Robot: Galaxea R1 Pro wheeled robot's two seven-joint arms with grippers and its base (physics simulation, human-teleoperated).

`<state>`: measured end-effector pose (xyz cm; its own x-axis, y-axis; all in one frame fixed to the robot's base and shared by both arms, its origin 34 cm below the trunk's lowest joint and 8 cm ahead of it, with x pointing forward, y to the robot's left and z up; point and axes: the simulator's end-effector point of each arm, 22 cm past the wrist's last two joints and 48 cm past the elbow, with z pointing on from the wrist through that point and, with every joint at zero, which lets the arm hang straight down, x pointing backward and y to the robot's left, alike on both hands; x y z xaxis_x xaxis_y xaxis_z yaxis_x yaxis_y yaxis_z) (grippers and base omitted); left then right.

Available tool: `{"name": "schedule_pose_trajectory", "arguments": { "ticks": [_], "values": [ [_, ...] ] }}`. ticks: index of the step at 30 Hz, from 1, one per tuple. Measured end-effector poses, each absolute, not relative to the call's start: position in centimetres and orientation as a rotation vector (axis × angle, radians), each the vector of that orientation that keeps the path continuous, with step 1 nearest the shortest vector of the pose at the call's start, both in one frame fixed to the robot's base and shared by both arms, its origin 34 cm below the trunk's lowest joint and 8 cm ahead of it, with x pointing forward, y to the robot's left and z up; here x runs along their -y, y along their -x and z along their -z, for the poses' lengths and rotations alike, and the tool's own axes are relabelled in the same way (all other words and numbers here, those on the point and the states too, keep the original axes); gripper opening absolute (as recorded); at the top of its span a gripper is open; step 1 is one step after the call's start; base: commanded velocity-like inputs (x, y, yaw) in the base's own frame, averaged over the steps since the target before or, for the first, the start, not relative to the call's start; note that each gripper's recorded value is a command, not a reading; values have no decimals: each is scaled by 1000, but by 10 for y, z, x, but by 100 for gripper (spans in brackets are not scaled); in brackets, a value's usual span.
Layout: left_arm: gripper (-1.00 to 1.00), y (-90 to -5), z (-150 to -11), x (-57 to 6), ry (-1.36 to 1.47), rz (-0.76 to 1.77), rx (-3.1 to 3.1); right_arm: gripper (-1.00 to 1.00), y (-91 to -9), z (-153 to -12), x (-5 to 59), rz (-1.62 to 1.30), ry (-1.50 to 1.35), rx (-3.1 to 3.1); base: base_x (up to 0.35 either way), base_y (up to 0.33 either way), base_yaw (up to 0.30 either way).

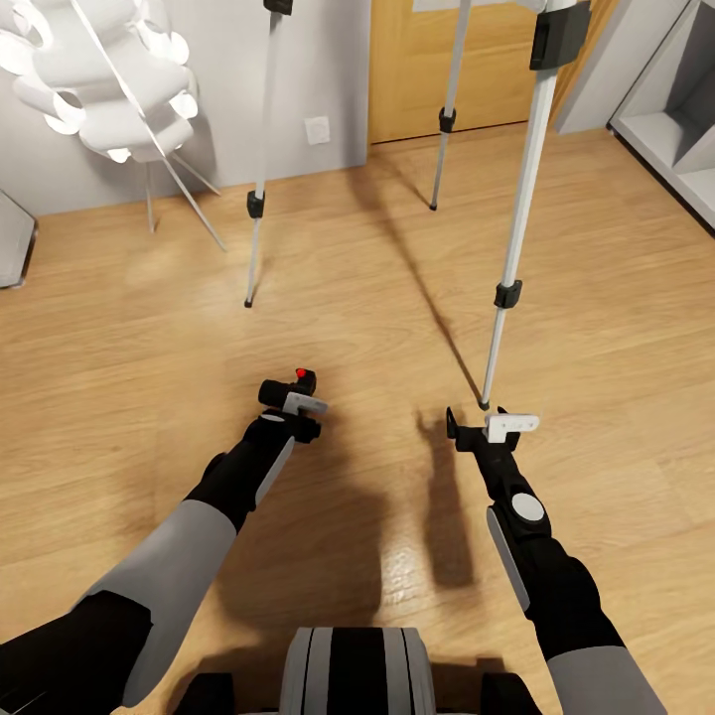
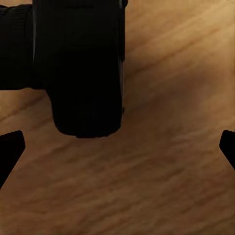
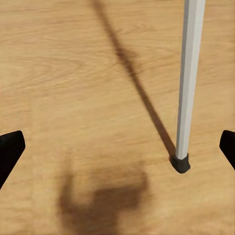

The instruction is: Attach the digital camera to the camera tripod in the bedroom.

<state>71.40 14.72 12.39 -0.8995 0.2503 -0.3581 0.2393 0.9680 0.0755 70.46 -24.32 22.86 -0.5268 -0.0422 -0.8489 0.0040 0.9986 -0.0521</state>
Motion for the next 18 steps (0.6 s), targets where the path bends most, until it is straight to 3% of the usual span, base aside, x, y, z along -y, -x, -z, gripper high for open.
{"name": "schedule_pose_trajectory", "arguments": {
  "ticks": [18],
  "values": [
    [100,-691,-83,-147,-360,-29,-2804,100,-686,-187,243,58,29,-2191,0,0,0]
  ]
}}
